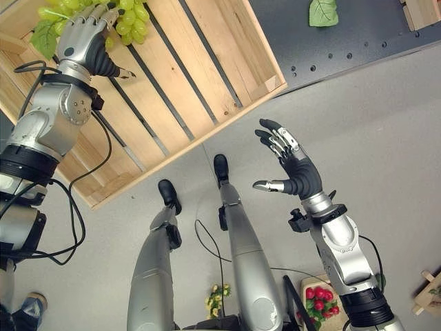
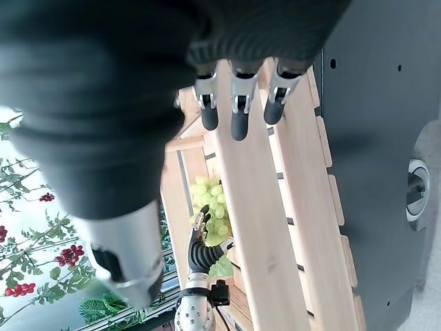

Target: Pick up the fruits from the basket on one side to the basket on the other side

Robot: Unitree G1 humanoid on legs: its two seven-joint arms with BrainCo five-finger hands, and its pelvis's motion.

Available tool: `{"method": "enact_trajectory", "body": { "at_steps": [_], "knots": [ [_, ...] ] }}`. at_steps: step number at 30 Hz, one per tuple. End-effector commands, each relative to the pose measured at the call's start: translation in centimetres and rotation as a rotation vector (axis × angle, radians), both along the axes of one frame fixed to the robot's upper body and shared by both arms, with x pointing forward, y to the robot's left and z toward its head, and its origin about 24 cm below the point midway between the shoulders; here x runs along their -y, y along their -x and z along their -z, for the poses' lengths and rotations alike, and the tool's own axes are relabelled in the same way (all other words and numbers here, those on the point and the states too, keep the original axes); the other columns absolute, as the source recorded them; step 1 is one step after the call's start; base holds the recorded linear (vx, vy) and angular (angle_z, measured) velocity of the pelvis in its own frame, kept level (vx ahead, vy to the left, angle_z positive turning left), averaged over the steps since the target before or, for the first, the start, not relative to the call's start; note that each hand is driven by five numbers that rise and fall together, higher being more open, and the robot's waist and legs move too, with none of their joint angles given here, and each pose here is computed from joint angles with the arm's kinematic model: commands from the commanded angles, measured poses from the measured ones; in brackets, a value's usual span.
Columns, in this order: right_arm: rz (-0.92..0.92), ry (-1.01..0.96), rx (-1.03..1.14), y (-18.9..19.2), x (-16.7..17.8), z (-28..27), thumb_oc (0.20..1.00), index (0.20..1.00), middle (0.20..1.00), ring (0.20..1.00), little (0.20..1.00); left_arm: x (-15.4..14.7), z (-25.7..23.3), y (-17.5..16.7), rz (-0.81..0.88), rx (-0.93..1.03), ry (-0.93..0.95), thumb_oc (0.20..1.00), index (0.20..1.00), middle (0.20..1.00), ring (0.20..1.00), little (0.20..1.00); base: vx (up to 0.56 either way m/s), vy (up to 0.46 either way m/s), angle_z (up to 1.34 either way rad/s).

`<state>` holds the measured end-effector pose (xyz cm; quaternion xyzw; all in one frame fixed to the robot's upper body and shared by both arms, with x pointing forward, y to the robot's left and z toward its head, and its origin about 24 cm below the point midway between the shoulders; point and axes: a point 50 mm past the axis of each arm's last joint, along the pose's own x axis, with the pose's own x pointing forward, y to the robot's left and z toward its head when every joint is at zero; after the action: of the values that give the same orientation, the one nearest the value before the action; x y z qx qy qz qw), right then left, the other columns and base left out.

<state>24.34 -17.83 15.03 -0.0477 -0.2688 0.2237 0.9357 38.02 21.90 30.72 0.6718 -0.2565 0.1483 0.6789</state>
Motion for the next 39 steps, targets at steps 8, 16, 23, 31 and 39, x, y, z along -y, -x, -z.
{"method": "enact_trajectory", "body": {
  "at_steps": [8, 16, 23, 31, 39],
  "knots": [
    [-0.030, -0.028, 0.096, 1.5, 0.4, -1.6, 1.000, 1.000, 1.000, 1.000, 1.000, -3.7, -4.1, 2.2, -0.062, 0.208, 0.109, 1.000, 1.000, 1.000, 1.000, 1.000, 0.00, 0.000, 0.00],
    [-0.033, -0.021, 0.078, 1.2, 0.5, -1.3, 1.000, 1.000, 1.000, 1.000, 1.000, -3.8, -4.0, 2.5, -0.043, 0.251, 0.163, 1.000, 1.000, 1.000, 1.000, 1.000, -0.01, -0.008, 0.03],
    [-0.038, -0.012, 0.063, 1.2, 0.6, -1.2, 1.000, 1.000, 1.000, 1.000, 1.000, -3.7, -3.6, 2.4, -0.055, 0.250, 0.151, 1.000, 1.000, 1.000, 1.000, 1.000, -0.01, -0.005, 0.04],
    [-0.033, -0.018, 0.046, 1.1, 0.7, -0.9, 1.000, 1.000, 1.000, 1.000, 1.000, -3.7, -3.3, 2.3, -0.061, 0.256, 0.153, 1.000, 1.000, 1.000, 1.000, 1.000, 0.00, 0.000, 0.00],
    [-0.050, -0.032, 0.050, 1.2, 0.7, -1.2, 1.000, 1.000, 1.000, 1.000, 1.000, -4.2, -3.6, 2.2, -0.103, 0.259, 0.141, 1.000, 1.000, 1.000, 1.000, 1.000, 0.00, 0.000, 0.00]
  ]
}}
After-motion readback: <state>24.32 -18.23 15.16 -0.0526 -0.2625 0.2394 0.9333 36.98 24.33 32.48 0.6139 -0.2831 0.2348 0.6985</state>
